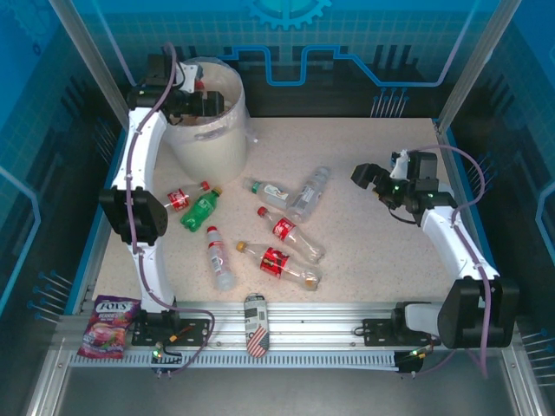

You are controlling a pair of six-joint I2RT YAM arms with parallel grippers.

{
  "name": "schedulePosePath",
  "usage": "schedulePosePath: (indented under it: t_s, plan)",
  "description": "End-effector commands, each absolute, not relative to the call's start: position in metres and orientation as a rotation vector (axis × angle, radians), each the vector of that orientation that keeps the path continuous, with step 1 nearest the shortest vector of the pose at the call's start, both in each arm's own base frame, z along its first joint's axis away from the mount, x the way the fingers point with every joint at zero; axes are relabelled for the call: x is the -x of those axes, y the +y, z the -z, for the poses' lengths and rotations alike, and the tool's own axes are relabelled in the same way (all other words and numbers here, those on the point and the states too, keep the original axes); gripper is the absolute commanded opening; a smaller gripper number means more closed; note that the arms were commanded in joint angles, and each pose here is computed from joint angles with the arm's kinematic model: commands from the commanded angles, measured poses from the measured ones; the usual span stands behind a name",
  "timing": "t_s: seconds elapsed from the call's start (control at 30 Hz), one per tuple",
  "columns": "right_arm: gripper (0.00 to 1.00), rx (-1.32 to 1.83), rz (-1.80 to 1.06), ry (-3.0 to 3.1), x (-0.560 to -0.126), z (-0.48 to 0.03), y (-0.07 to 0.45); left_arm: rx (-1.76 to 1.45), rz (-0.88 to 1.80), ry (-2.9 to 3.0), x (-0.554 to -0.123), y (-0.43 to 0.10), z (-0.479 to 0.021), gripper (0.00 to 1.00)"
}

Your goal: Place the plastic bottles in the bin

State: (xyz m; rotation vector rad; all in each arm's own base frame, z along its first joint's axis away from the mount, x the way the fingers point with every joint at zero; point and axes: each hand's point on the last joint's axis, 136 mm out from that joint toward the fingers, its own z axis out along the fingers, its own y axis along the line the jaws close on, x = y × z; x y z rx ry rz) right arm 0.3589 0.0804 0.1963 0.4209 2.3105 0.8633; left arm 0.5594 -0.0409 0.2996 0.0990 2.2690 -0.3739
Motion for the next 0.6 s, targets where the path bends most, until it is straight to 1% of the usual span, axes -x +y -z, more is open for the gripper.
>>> schedulePosePath:
  t_s: [0.0,0.1,0.37,0.57]
  plan:
    - [1.0,-0.403,-0.744,2.349,-0.364,-0.199,0.08,-0.115,0.355,2.199,-0.545,-0.037,-0.343,0.96]
    - [1.0,-0.374,-0.702,2.381,-0.365,-0.195,0.09,-0.123,0.343,2.175,-0.537,-0.037,-0.36,0.99]
    - [1.0,-0.322,-0.677,2.451,-0.374,-0.173,0.134,-0.132,0.308,2.126,-0.495,-0.041,-0.403,0.99]
    - [0.92,-0.395,-0.651,2.469,-0.389,-0.147,0.16,-0.183,0.28,2.126,-0.44,-0.07,-0.416,0.99]
